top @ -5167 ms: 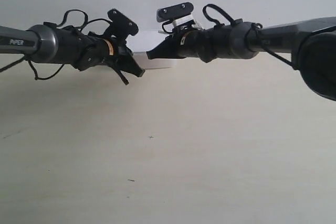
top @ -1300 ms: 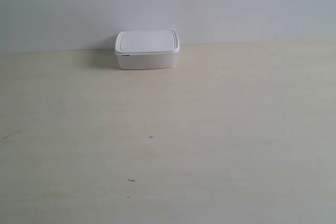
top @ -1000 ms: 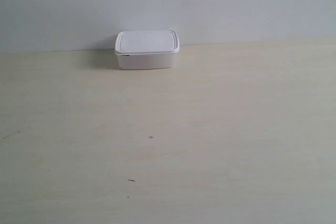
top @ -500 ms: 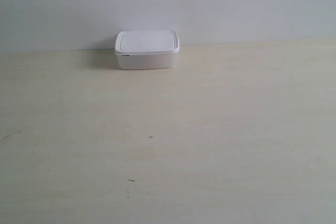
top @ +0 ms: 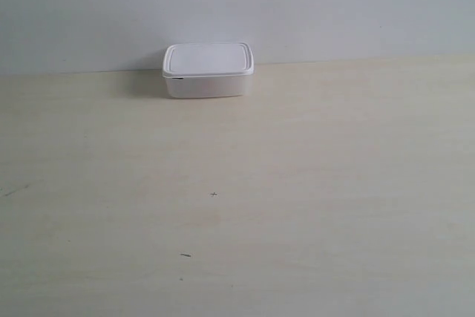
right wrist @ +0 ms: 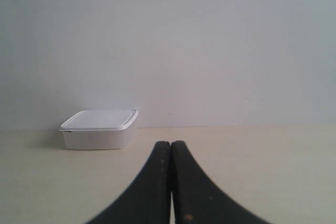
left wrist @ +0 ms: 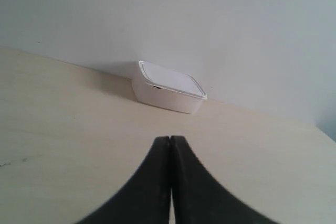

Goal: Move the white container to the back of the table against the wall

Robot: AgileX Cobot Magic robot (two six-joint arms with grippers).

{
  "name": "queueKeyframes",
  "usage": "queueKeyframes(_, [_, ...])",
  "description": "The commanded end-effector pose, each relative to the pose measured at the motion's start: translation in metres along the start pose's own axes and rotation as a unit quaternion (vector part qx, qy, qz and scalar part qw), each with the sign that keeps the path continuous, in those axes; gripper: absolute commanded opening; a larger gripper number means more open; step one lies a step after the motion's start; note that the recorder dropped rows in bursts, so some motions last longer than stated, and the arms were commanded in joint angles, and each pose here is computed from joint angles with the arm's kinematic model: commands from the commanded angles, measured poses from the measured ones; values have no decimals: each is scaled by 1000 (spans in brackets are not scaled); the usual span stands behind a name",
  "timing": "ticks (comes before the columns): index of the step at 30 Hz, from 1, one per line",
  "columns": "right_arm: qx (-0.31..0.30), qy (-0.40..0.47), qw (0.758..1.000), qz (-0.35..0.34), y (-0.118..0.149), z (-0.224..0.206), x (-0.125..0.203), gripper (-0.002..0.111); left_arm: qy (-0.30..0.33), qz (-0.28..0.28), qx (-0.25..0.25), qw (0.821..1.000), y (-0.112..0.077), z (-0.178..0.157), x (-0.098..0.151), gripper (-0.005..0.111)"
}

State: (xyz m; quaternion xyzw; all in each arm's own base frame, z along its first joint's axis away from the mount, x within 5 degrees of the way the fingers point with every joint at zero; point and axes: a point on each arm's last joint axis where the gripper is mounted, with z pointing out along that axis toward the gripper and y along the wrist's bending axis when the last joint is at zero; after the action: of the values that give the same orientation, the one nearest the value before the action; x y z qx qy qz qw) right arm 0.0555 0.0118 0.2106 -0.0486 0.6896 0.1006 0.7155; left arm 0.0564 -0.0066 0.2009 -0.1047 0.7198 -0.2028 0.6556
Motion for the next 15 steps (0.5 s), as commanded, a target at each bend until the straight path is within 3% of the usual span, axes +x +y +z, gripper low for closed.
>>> queueKeyframes(1, [3, -7, 1000, -9, 0, 0, 0, 0, -3, 2, 0, 1000, 0, 0, 0, 0])
queueKeyframes(5, [3, -7, 1000, -9, 0, 0, 0, 0, -1, 1, 0, 1000, 0, 0, 1, 0])
queueKeyframes(6, [3, -7, 1000, -9, 0, 0, 0, 0, 4, 47, -5, 999, 1, 0, 2, 0])
queueKeyframes(9, [3, -7, 1000, -9, 0, 0, 0, 0, 33, 114, -7, 993, 2, -1, 7, 0])
queueKeyframes(15, [3, -7, 1000, -9, 0, 0, 0, 0, 54, 189, 11, 980, 0, -1, 11, 0])
